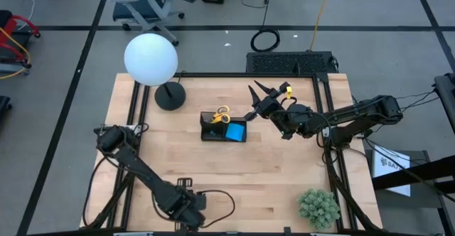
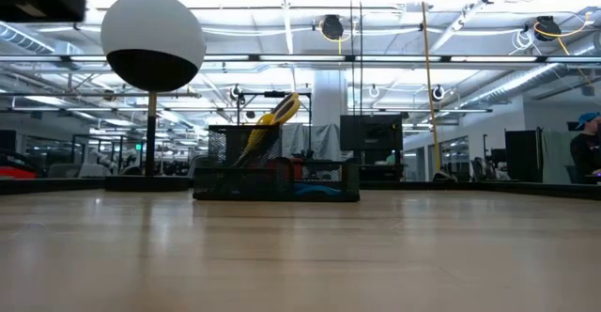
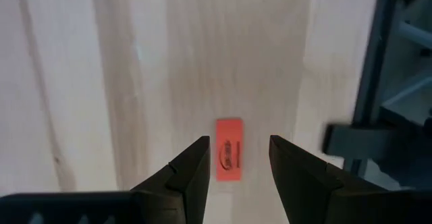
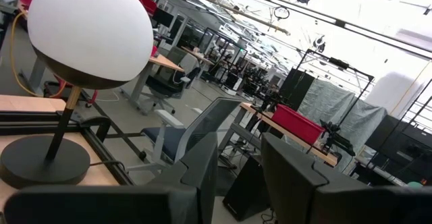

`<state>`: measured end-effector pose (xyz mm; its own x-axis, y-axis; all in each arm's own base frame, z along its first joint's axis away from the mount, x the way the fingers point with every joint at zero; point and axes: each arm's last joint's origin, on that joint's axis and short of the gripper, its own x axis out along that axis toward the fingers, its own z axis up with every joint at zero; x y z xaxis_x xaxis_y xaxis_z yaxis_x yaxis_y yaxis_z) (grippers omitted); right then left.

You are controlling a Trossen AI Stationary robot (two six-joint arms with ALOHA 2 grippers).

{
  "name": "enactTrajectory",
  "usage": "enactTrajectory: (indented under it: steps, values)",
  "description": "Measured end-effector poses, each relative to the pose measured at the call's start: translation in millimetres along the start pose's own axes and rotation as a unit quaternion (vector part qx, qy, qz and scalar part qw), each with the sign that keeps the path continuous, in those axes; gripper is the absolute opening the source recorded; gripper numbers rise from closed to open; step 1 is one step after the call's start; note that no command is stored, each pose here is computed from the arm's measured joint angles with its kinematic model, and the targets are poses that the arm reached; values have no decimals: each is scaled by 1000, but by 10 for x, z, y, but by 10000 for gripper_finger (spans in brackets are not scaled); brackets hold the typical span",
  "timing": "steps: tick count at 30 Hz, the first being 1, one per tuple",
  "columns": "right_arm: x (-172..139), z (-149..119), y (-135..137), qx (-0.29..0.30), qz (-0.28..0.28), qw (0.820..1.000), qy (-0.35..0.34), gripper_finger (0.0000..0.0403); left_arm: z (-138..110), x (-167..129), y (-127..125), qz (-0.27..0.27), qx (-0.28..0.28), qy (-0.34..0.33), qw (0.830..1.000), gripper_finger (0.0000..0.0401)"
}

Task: Pick and place office supplies into organizer
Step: Put the orange eraser into the black mesh desk organizer

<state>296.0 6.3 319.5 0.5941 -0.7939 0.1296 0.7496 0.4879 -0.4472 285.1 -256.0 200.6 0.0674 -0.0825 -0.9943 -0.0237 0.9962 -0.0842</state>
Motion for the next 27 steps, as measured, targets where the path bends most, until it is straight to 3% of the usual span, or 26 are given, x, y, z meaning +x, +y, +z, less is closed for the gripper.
enactTrajectory:
  steps: [10, 27]
  values:
    - [0, 0, 0, 0, 0, 1000, 0, 105, -36, 19, -43, 3, 0, -9, 1000, 159]
    - [0, 0, 0, 0, 0, 1000, 0, 105, -246, 492, 183, 2, -36, 59, 998, 159]
